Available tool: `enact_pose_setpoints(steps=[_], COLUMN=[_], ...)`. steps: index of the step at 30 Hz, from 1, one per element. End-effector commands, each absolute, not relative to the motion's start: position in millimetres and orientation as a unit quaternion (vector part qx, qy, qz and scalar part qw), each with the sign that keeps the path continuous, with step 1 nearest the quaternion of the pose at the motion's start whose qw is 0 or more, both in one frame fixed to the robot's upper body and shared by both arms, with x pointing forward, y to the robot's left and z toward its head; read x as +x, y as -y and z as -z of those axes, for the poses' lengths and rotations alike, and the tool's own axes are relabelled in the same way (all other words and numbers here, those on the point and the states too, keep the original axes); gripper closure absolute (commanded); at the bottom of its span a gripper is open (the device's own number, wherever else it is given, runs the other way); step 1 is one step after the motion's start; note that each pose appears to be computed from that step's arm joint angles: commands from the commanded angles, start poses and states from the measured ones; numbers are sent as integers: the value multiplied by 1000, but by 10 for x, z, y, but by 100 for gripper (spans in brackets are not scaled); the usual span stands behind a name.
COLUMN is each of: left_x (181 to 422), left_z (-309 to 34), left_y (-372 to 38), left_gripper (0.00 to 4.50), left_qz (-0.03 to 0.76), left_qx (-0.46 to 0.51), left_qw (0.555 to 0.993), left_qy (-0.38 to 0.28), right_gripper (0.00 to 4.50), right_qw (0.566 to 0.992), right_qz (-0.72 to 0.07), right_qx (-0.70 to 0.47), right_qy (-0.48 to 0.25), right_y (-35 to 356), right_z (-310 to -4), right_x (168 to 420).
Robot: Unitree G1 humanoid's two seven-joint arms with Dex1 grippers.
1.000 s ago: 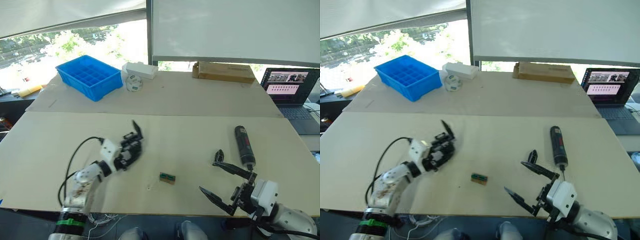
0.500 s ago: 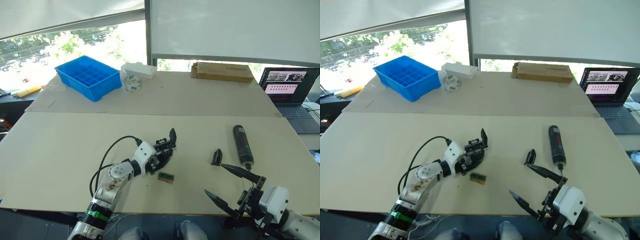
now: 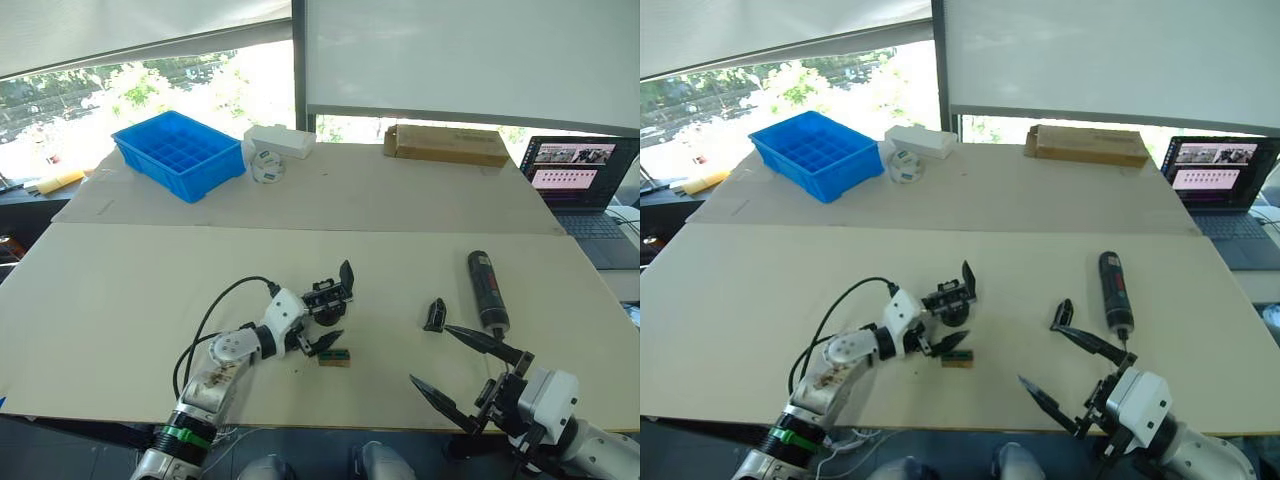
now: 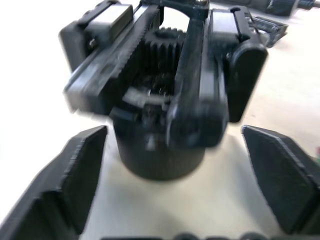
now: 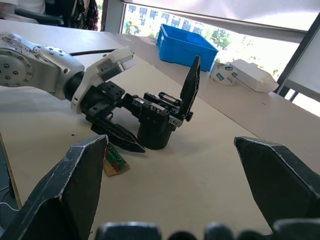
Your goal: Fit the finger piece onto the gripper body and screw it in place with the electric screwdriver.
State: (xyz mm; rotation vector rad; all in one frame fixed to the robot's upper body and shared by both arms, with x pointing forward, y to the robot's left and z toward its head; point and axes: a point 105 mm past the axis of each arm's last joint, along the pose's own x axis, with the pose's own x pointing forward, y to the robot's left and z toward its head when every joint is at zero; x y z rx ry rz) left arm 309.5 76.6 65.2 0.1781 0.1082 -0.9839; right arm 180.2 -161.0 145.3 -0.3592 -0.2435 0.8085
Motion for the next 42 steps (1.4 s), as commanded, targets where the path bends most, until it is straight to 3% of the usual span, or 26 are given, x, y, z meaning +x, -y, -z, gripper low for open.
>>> enact_pose_setpoints(steps=[1,5,16,20,30,33,36,42], left_x=[3122,3206,3468,3499,3528,3552,3538,3596], left_z=[-644,-673,-758,-740,-769,-785,-751,-1015], left_y=[-1011,-1166,-1037,-933,-678,-621,-624,-628], left_gripper=[5,5,5,5,5,86,221,220], left_qz=[469,483,597,639,675,668,665,612], left_qx=[82,87,130,132,127,127,122,70], left_qw=[877,869,789,753,724,732,735,788], left_qy=[-67,-69,-68,-85,-68,-52,-49,19], right_gripper=[0,0,0,0,0,0,0,0], right_qw=[890,891,891,890,895,897,898,901], right_qz=[-391,-389,-389,-388,-376,-372,-370,-362], right_qx=[-181,-181,-181,-183,-190,-192,-195,-199], right_qy=[148,148,150,151,145,144,138,131], right_y=[1563,1563,1537,1529,1516,1517,1520,1548], right_z=[-1582,-1577,-1588,-1603,-1625,-1627,-1620,-1611], right_x=[1770,1772,1783,1779,1744,1744,1735,1712])
